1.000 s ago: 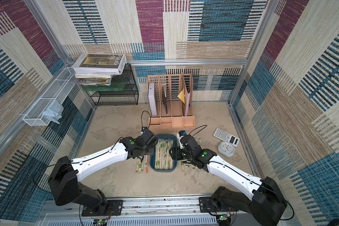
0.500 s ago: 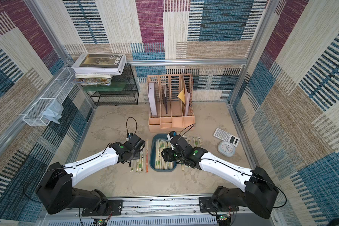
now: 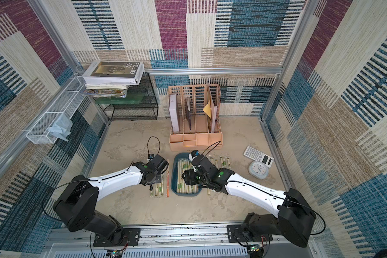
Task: Take the paired disposable chopsticks out of the storage box
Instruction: Place the paired disposable chopsticks at the center of the board, then pick up the paired disposable chopsticks from the storage box.
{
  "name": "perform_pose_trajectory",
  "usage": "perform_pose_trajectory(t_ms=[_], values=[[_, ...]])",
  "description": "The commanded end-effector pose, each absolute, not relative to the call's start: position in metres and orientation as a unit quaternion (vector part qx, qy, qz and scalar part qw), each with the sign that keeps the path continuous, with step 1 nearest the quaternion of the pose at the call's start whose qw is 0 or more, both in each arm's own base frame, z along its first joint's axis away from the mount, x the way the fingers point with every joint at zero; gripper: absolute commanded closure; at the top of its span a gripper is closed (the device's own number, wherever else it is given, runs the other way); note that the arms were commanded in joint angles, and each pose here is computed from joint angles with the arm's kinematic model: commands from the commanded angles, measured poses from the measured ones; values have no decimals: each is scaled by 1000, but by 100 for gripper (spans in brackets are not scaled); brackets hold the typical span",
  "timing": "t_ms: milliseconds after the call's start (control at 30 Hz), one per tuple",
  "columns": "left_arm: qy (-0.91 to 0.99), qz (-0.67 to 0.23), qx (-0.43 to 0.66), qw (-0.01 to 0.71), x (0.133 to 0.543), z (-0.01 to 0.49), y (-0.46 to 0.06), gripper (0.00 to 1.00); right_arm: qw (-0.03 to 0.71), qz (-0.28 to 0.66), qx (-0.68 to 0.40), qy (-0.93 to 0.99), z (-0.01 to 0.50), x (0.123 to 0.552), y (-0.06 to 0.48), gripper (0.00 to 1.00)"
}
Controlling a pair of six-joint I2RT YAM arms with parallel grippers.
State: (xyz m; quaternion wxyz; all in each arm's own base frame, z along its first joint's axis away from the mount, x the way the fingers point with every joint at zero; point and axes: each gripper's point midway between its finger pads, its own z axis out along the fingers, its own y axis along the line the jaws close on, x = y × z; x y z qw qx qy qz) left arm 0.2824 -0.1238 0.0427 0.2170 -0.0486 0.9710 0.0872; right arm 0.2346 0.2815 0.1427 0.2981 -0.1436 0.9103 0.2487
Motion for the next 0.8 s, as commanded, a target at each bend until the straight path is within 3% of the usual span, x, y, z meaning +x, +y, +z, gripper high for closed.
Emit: perform_pose_trajectory(t_ms=[0, 67, 367, 767], values=[[971, 82, -44, 218, 287, 42, -128, 77, 304, 245, -137, 911, 144, 236, 279, 28], [972, 79, -43, 218, 288, 46, -130, 70, 304, 243, -136, 911, 143, 237, 278, 28], [970, 30, -45, 237, 286, 82, -139, 58, 309, 235, -128, 913, 141, 238, 271, 28], [963, -103, -46, 243, 280, 119, -217, 55, 320, 232, -98, 913, 141, 250, 245, 28]])
